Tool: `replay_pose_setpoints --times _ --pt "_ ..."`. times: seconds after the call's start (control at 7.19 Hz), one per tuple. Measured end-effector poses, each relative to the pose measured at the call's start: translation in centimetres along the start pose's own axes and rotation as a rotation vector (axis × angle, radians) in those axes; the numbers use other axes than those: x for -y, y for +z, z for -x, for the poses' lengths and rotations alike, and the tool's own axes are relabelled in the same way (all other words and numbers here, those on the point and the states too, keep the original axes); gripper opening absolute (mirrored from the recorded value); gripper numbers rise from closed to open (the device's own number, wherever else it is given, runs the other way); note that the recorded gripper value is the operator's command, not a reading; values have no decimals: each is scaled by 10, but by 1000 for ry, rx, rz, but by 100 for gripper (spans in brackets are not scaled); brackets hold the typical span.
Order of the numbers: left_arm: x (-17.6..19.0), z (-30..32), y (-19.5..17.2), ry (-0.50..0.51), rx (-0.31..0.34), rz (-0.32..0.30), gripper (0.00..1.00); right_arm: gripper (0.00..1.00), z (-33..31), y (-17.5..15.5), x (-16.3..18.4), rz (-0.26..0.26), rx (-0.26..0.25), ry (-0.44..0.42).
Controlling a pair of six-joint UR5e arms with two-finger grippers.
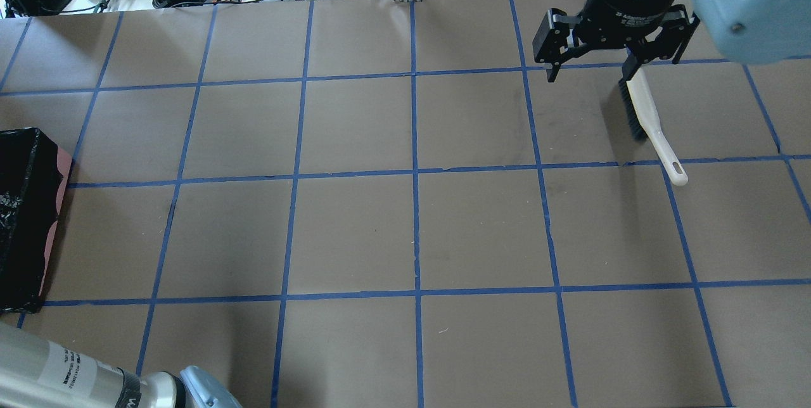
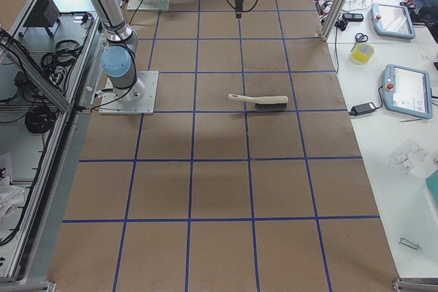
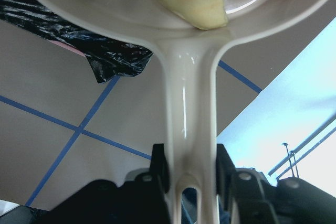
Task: Sweep and dump trash into bin
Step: 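Tilt the dustpan over the bin with the left gripper while the right releases the brush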
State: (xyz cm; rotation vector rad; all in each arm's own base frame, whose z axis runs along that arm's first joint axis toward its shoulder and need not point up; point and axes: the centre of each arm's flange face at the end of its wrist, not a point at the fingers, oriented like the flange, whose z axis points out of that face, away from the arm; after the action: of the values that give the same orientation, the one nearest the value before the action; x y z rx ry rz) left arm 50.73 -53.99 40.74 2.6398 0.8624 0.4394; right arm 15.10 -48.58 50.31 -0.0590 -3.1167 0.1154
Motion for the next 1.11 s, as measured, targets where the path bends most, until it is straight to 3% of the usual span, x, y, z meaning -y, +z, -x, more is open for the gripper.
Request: replay_pose_setpoints --times 0.42,0.84,1.11 --pt "36 13 -14 5 -32 69 19 100 0 -4 -6 -50 5 -7" --pt "75 24 -35 20 -69 170 18 100 0 -6 -7 -60 10 -8" --pt "80 25 -53 23 -90 227 16 100 0 -6 -6 -62 9 -8"
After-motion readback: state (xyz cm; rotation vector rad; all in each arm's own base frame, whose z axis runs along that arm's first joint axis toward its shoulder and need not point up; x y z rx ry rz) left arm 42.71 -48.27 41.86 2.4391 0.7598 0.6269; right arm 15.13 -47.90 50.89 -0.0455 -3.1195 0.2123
